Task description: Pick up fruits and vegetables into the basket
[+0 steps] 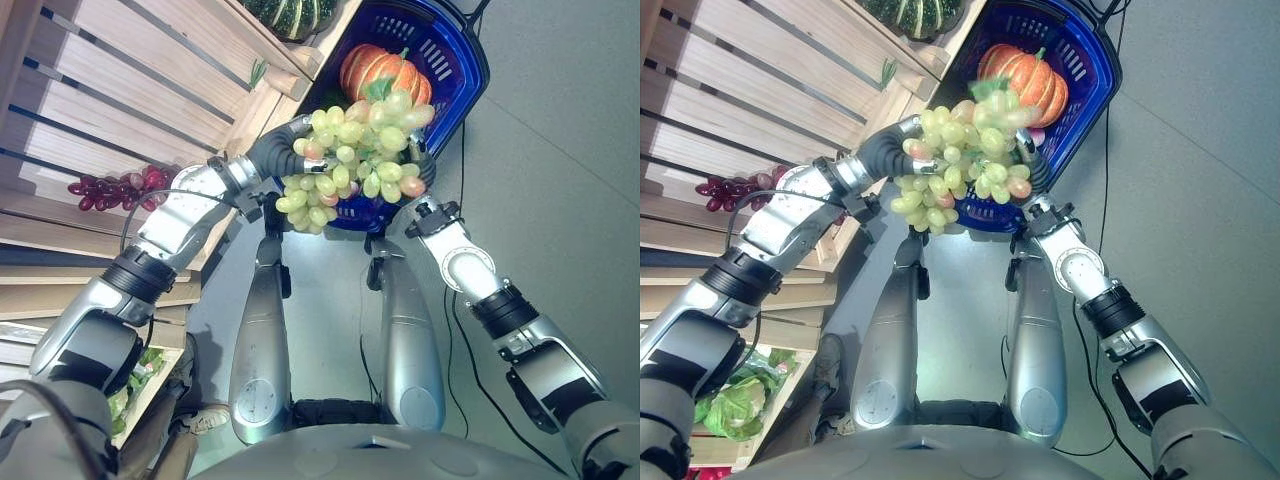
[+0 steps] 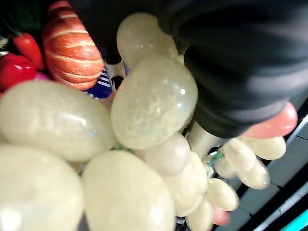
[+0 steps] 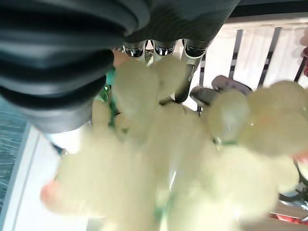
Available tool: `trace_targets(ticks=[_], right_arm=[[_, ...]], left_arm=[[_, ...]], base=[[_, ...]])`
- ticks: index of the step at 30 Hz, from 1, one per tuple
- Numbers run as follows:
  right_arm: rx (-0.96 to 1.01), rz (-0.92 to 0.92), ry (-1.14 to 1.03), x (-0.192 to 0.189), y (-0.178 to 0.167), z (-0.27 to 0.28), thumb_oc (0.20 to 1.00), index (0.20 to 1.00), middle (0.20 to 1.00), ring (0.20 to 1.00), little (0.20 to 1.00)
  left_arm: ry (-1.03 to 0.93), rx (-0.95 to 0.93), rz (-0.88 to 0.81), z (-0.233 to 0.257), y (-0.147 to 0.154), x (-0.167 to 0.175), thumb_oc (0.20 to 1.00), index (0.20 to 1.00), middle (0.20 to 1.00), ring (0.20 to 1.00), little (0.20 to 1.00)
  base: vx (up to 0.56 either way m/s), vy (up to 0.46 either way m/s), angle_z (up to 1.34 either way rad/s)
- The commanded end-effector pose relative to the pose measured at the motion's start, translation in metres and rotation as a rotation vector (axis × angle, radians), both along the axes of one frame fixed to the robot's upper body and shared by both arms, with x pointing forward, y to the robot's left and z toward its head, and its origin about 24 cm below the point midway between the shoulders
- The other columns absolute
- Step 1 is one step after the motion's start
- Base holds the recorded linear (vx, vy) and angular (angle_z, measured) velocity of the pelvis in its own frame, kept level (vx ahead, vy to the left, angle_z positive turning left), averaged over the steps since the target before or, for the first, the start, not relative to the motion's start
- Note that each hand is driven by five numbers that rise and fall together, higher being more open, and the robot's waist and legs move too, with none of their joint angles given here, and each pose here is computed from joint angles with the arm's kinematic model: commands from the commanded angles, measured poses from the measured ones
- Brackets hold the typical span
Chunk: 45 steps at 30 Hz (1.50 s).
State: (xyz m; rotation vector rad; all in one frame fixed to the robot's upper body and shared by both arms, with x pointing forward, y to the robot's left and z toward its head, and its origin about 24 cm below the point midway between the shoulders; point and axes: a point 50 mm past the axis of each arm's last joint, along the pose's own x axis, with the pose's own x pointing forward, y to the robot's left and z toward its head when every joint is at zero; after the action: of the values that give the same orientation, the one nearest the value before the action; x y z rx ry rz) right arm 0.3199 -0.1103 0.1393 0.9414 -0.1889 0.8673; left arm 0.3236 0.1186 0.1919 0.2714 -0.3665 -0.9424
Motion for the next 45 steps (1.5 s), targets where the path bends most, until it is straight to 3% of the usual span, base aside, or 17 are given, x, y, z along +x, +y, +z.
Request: trace_targets(ticks=[1,10,11,12,13,16,22,35,45], right_arm=[[0.130,0.196,-0.256,-0.025,0.029,0.047,0.200,0.200,0.200,0.200,0.200],[0.149,0.219,-0.249,-0.027,0.034,0.048,0.200,0.200,0.200,0.200,0.200],[0.155,0.218,-0.244,-0.027,0.034,0.048,0.200,0.200,0.200,0.200,0.200],[0.161,0.220,-0.239,-0.027,0.035,0.047,0.200,0.200,0.200,0.200,0.200],[0.166,0.222,-0.235,-0.027,0.035,0.046,0.200,0.200,0.200,0.200,0.200],[0.196,0.221,-0.222,-0.027,0.033,0.045,0.200,0.200,0.200,0.200,0.200],[0.241,0.207,-0.207,-0.027,0.034,0.044,0.200,0.200,0.200,0.200,0.200],[0.287,0.198,-0.191,-0.030,0.039,0.041,0.200,0.200,0.200,0.200,0.200],[0.313,0.180,-0.188,-0.030,0.038,0.042,0.200,0.200,0.200,0.200,0.200]], left_arm=[[-0.016,0.024,-0.016,-0.002,-0.008,-0.005,0.200,0.200,0.200,0.200,0.200],[0.002,0.004,0.047,-0.007,-0.006,-0.001,0.200,0.200,0.200,0.200,0.200],[-0.001,-0.007,0.069,-0.007,-0.006,0.000,0.238,0.238,0.238,0.238,0.238],[-0.003,-0.024,0.093,-0.007,-0.004,0.001,0.344,0.344,0.344,0.344,0.344],[-0.004,-0.044,0.120,-0.007,-0.003,0.002,1.000,1.000,1.000,1.000,1.000],[-0.004,-0.131,0.302,-0.010,0.009,0.009,1.000,1.000,1.000,1.000,1.000],[0.018,-0.272,0.472,-0.017,0.024,0.011,1.000,1.000,1.000,1.000,1.000],[-0.064,-0.691,0.586,-0.007,0.039,-0.002,1.000,1.000,1.000,1.000,1.000],[-0.162,-0.811,0.634,-0.001,0.046,-0.009,1.000,1.000,1.000,1.000,1.000]], base=[[0.00,0.000,0.00],[0.00,0.000,0.00],[0.00,0.000,0.00],[0.00,0.000,0.00],[0.00,0.000,0.00],[0.00,0.000,0.00],[0.00,0.000,0.00],[0.00,0.000,0.00],[0.00,0.000,0.00]])
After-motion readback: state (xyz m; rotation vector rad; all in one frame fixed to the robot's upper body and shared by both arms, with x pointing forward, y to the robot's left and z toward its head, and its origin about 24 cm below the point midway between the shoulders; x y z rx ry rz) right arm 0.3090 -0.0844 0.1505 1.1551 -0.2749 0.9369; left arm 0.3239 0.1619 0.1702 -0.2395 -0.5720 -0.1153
